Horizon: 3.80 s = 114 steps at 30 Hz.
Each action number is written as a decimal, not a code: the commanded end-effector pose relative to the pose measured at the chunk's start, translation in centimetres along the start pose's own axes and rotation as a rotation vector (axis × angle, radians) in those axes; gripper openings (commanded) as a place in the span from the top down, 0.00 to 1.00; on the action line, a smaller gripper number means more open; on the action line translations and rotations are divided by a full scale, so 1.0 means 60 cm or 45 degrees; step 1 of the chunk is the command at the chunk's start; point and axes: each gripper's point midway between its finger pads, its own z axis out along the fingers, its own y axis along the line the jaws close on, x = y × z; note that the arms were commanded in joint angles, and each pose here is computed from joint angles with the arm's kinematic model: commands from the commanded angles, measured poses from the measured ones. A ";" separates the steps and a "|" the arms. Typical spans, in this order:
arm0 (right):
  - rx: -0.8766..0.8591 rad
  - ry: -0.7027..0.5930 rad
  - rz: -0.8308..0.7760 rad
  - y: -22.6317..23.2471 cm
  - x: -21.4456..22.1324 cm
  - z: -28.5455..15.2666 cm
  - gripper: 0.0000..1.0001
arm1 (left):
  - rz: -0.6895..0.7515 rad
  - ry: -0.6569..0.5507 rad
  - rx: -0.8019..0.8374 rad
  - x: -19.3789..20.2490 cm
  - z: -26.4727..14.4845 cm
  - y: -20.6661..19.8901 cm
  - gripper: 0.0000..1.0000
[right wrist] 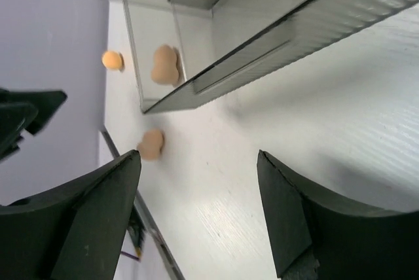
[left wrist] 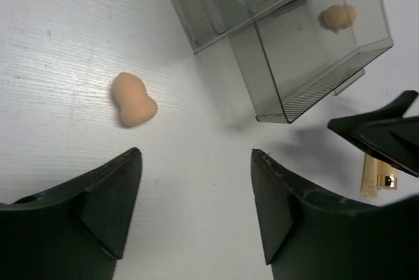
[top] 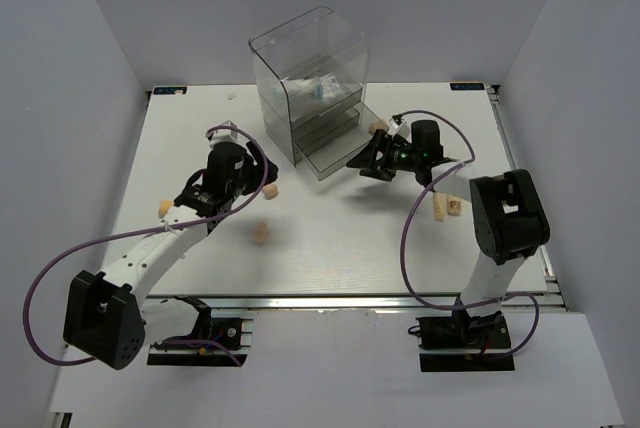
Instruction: Organize the makeup
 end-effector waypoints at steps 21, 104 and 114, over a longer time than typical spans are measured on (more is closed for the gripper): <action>0.291 -0.051 -1.046 0.049 -0.042 -0.223 0.70 | -0.299 0.237 -0.130 0.046 0.074 0.030 0.13; 0.249 -0.105 -0.976 -0.002 -0.036 -0.262 0.59 | 0.966 0.056 0.250 0.006 0.217 -0.237 0.59; 0.352 -0.099 -1.141 -0.019 -0.115 -0.254 0.48 | 0.868 -0.013 0.312 -0.030 0.182 -0.281 0.36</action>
